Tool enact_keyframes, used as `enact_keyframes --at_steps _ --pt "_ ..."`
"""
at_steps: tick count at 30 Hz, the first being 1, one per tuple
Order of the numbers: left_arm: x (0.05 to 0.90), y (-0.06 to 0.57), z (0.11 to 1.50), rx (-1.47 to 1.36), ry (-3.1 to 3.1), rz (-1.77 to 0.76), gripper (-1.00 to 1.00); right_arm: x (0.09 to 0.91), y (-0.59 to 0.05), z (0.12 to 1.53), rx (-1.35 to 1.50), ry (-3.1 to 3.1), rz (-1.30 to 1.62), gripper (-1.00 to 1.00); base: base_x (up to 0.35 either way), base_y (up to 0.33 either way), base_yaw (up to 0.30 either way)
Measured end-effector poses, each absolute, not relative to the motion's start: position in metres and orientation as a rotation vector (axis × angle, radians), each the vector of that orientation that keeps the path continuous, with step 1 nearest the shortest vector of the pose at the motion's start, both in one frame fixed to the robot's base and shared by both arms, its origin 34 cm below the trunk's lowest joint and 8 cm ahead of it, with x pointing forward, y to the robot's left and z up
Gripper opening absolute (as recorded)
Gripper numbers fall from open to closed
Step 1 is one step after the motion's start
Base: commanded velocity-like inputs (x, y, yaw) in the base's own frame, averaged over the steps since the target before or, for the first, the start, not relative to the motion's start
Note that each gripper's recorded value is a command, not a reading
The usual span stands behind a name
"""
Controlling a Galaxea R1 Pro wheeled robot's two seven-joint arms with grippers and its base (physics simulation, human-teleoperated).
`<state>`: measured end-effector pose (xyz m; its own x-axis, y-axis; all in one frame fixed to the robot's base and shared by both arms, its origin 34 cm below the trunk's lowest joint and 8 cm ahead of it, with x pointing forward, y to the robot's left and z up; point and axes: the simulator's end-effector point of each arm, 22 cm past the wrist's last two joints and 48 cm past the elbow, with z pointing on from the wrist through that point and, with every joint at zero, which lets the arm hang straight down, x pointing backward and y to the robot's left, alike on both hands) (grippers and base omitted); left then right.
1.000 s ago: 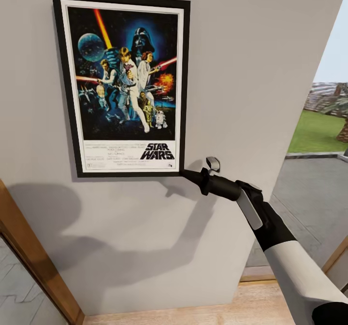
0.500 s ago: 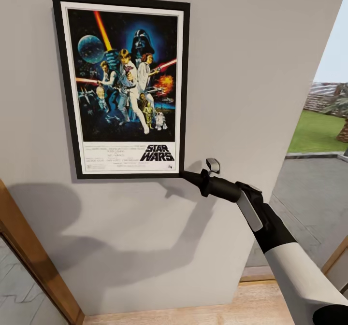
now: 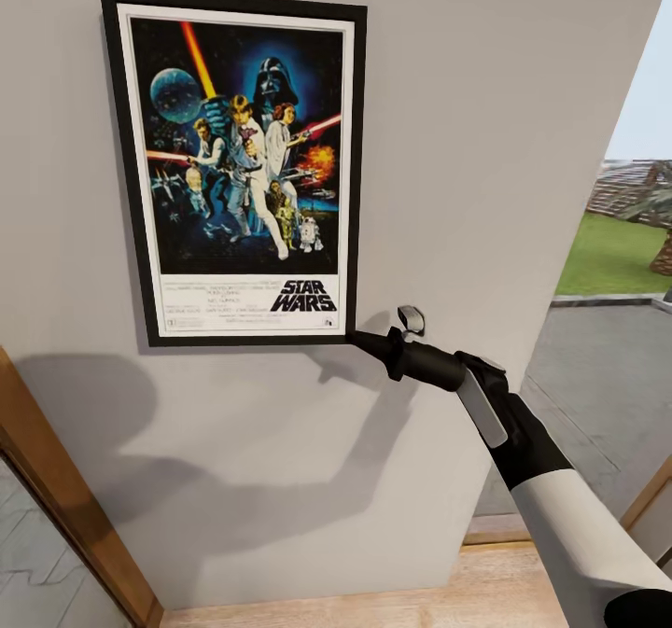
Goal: Pick up the poster from the kitchen countertop and hang it on one of the wall nails in the kitchen.
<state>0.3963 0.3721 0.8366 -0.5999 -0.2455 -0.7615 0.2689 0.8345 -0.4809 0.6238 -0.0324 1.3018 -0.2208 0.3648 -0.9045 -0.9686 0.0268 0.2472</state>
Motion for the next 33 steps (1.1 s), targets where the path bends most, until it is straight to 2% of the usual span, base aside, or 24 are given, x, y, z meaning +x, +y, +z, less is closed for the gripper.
enact_keyframes --at_steps 10,11,27,28,33 --pt "0.401 0.383 0.844 0.007 2.074 -0.692 1.0 0.614 -0.019 1.293 -0.767 1.151 1.478 -1.0 0.0 0.0 0.0" --pt "0.401 0.383 0.844 0.007 2.074 -0.692 1.0 0.579 -0.013 1.324 -0.931 0.977 1.388 -1.0 0.0 0.0 0.0" --pt "0.401 0.383 0.844 0.007 2.074 -0.692 1.0 0.585 -0.002 1.309 -0.923 0.973 1.374 -1.0 0.0 0.0 0.0" --pt "0.401 0.383 0.844 0.007 2.074 -0.692 1.0 0.586 -0.003 1.309 -0.922 0.974 1.373 1.0 0.0 0.0 0.0" --pt "0.402 0.39 0.847 -0.005 2.067 -0.676 1.0 0.597 -0.013 1.305 -0.848 1.009 1.408 1.0 0.0 0.0 0.0"
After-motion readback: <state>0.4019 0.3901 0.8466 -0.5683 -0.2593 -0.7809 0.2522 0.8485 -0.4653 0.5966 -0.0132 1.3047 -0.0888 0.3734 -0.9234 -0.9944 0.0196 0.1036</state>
